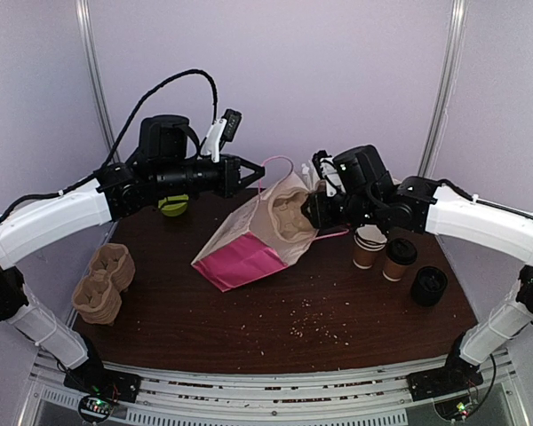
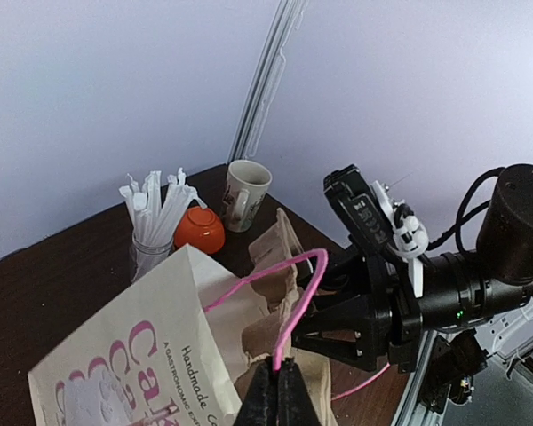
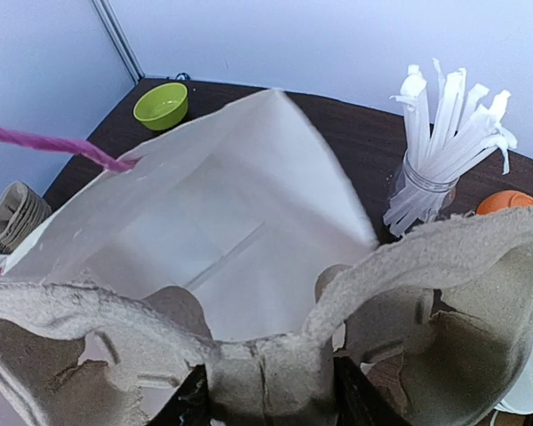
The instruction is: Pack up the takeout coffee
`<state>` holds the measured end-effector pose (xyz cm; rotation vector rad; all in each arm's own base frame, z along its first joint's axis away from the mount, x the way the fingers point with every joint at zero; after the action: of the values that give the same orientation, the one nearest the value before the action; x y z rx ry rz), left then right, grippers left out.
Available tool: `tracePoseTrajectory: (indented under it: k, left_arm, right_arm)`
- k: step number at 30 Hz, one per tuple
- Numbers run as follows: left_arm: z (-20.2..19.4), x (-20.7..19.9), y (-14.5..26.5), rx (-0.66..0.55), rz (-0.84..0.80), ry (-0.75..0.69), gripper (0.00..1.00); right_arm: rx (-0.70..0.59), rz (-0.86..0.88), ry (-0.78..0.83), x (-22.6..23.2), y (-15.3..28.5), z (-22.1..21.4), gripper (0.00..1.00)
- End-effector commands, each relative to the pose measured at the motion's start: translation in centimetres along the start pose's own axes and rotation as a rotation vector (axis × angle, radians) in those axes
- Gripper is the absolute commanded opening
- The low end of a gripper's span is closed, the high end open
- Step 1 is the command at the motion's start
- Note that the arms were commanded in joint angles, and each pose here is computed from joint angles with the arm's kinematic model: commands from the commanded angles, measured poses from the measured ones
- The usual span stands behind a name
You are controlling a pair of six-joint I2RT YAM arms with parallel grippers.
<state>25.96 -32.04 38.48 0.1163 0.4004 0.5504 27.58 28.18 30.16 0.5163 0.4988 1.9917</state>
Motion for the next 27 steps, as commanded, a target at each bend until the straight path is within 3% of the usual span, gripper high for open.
tracePoseTrajectory:
  k: [1,11,27]
  left_arm:
    - [1.4,-1.0,0.4,-0.066,-0.055,-0.002,0.00]
    - [1.7,-1.3,-0.3,-0.067,-0.093,0.053,0.00]
    - [2.6,-1.7,-0.6,-0.104,-0.123,0.173,0.00]
  right_arm:
    - [-0.046,-0.002,-0.034,-0.3,0.6,0.9,0.42]
    - [-0.025,0.030,0.015,0.4,0.3,0.7,0.41]
    - [0.017,0.029,0.320,3.0,3.8,1.4,0.41]
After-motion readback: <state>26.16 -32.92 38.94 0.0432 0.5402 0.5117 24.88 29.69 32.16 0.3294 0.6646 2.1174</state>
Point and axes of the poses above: each gripper's point midway between its finger pads, its own y axis back along the fingers, its own x axis along the line the jaws close on, z = x × y, the point moved 7 cm from there along y, back along the fingers
